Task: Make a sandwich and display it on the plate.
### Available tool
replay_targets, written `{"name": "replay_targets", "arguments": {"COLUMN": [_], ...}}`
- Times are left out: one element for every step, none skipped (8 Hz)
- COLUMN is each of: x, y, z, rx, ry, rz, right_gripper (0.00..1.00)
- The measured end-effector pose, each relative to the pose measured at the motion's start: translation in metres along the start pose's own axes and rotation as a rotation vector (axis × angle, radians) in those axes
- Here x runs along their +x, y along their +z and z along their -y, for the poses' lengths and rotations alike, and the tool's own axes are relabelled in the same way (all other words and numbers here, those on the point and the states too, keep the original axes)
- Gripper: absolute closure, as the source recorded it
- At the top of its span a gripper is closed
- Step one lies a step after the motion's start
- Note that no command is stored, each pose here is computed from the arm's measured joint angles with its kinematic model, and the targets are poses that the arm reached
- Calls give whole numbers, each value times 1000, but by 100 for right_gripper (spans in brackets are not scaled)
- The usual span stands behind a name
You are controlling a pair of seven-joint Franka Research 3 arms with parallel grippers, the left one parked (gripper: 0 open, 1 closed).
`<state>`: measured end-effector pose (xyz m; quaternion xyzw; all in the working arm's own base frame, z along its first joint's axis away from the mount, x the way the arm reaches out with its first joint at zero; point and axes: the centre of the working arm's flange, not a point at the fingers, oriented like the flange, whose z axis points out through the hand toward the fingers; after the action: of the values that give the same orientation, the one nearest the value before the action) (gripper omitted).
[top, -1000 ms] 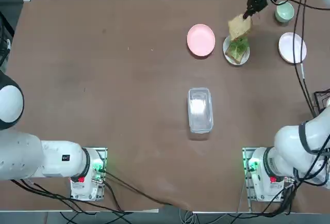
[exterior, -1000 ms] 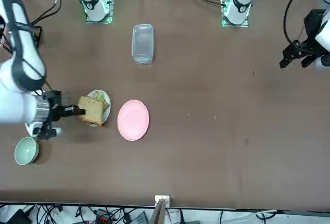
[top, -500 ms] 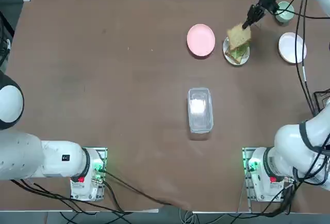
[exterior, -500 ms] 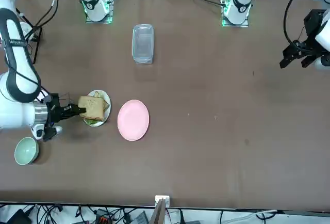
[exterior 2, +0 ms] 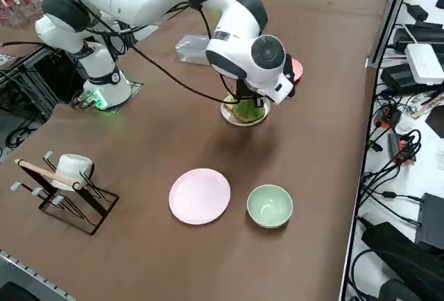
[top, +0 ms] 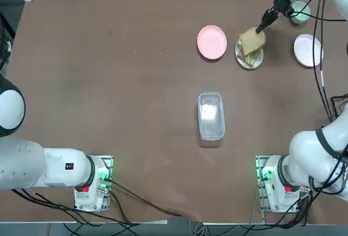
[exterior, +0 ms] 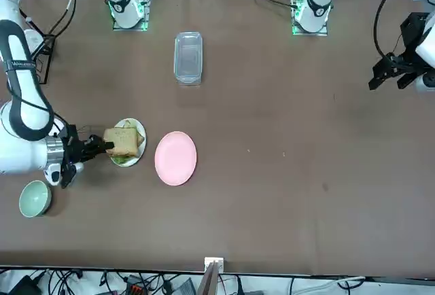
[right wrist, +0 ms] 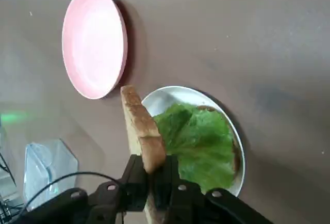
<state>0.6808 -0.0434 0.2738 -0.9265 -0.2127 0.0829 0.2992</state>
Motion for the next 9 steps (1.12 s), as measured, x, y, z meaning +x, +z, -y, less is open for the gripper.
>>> {"name": "replay_targets", "arguments": {"x": [0, 0, 0, -1, -2, -3, -4, -5, -6], "y": [-5, -8, -8, -7, -7, -7, -13, -20, -25], "z": [2, 3, 3, 3, 3, 4, 5, 7, 8], "rx": [3, 6, 8, 10, 13, 19, 27, 32, 35], "ry": [-5, -7, -8, -9, -10, -12, -16, -20, -33], "rz": [4, 8, 11, 15, 21, 30, 43, 52, 57], "right_gripper": [91, 91, 91, 91, 91, 91, 91, 91, 91]}}
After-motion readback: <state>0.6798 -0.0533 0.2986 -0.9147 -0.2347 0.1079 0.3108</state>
